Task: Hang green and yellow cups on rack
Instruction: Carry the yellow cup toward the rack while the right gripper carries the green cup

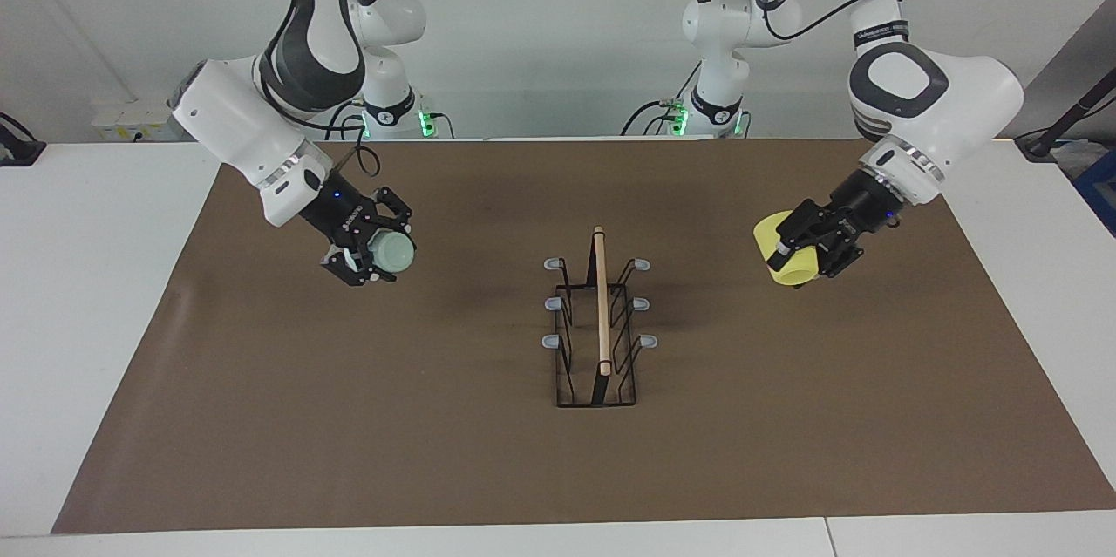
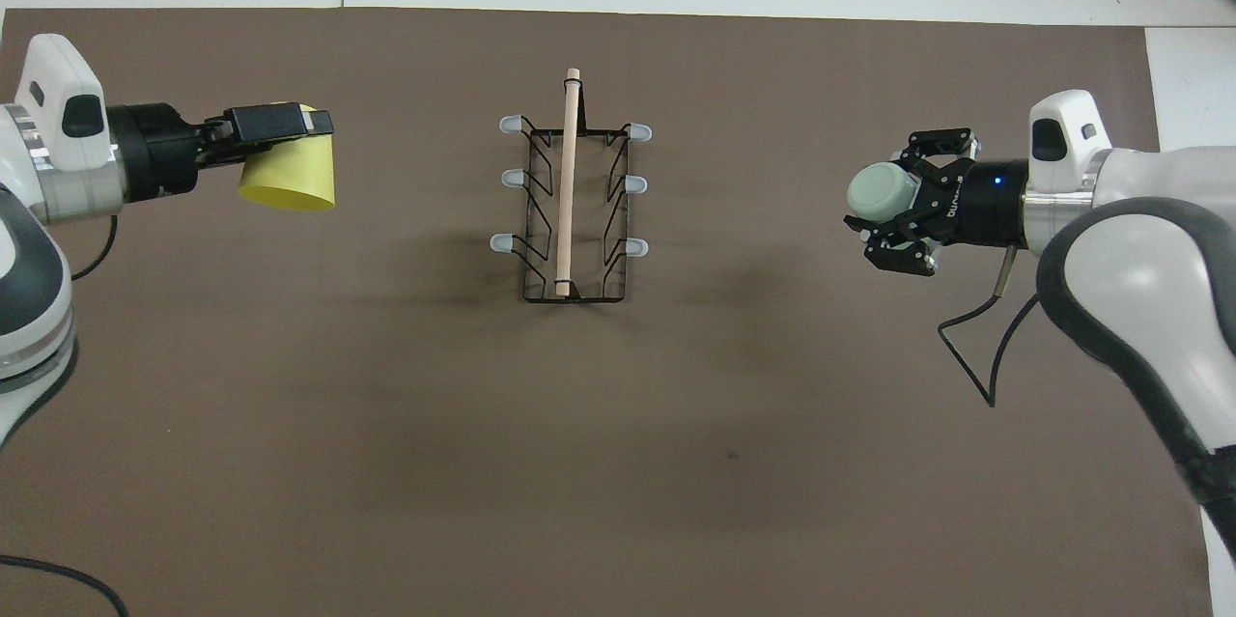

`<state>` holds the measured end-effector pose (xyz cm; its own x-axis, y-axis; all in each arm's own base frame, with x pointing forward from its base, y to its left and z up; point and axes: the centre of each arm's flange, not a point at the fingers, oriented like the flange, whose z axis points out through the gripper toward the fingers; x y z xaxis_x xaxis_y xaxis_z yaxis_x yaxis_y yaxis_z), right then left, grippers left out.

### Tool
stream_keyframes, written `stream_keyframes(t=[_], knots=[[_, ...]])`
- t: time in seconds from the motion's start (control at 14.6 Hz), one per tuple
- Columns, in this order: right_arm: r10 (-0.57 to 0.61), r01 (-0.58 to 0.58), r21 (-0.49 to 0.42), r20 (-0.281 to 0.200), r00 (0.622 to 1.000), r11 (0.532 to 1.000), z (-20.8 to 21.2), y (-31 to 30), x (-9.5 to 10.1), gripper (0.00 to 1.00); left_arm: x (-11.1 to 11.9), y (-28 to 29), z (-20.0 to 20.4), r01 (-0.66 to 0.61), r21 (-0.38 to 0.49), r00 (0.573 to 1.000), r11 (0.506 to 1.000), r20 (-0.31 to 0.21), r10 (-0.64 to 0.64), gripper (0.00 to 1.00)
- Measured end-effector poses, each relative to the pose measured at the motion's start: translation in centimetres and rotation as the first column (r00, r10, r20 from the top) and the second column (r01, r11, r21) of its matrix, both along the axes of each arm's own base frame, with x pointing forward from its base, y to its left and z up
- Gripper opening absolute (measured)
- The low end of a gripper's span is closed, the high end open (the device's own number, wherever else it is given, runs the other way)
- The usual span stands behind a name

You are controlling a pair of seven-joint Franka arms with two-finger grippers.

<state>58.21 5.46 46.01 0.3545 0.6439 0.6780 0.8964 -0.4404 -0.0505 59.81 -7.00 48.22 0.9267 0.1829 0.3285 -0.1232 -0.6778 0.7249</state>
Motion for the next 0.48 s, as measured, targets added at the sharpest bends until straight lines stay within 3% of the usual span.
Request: stream_keyframes(t=[0.14,0.27,0.48], knots=[[-0.015,0.01,0.11,0.048,0.999,0.994,0.2,0.1,-0.1,0.6,-0.9,-1.6,-1.0,-0.014,-0.05,0.999,0.999,0.051,0.017,0.63],[-0.033,0.012,0.21,0.099,0.994,0.978,0.0,0.2,-0.8,0.6,-1.9,-4.3,-2.0,-0.051,-0.06,0.992,0.997,0.117,0.057,0.63],[-0.094,0.028,0.34,0.18,0.979,0.94,-0.2,0.4,-2.0,0.6,-3.6,-8.0,-3.8,-0.085,-0.061,0.981,0.995,0.17,0.094,0.63]])
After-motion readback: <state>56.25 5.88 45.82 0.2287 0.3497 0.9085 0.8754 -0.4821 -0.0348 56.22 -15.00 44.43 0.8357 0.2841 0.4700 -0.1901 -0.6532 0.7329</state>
